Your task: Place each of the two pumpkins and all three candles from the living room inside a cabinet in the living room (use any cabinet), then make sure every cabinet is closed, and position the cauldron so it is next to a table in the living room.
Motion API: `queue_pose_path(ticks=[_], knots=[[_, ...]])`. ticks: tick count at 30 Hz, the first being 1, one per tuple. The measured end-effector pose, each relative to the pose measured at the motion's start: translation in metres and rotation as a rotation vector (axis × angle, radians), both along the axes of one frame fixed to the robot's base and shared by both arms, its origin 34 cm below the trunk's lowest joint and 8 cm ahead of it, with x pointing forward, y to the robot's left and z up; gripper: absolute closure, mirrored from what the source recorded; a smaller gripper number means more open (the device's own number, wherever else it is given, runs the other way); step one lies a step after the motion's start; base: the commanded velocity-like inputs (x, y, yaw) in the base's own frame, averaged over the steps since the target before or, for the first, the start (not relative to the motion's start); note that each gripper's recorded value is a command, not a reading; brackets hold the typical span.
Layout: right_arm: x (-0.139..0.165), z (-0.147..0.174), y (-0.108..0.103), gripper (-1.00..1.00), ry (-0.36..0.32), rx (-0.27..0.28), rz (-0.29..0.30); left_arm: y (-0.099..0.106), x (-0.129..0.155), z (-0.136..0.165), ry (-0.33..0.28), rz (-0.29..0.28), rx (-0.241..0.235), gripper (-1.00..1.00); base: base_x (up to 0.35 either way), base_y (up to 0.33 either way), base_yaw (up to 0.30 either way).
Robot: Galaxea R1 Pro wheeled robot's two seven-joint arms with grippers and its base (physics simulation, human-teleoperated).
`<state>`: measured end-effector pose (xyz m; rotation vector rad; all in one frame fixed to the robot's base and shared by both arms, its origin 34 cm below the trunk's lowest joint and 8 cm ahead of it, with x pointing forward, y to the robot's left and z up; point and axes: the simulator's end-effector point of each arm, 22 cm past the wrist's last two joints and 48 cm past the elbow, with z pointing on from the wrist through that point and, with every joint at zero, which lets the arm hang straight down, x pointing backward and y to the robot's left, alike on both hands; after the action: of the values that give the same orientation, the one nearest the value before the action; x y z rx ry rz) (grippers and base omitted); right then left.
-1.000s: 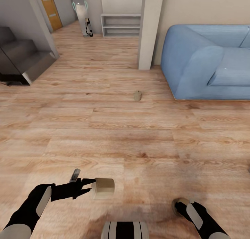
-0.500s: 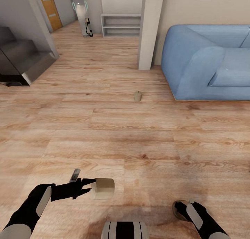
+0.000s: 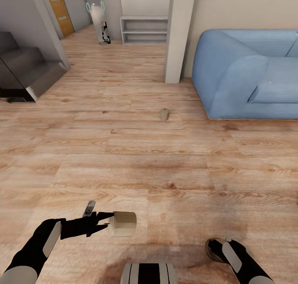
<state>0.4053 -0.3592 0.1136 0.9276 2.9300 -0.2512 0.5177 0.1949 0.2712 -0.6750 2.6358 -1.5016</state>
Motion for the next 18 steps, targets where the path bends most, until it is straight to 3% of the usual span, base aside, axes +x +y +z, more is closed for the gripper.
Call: queue_pose_path(ticks=[7, 8, 18], knots=[[-0.0045, -0.0042, 0.0001, -1.0, 0.012, 0.001, 0.0, -0.0002, -0.0032, -0.0058, 0.013, 0.0, 0.0, 1.0, 0.0, 0.0, 0.0], [-0.0045, -0.0042, 0.0002, 1.0, 0.011, 0.001, 0.0, -0.0002, -0.0033, -0.0059, 0.013, -0.001, 0.0, 1.0, 0.0, 0.0, 0.0], [-0.0049, -0.0043, 0.0001, 1.0, 0.013, 0.001, 0.002, -0.0003, -0.0033, -0.0059, 0.014, 0.0, -0.001, 1.0, 0.0, 0.0, 0.0]])
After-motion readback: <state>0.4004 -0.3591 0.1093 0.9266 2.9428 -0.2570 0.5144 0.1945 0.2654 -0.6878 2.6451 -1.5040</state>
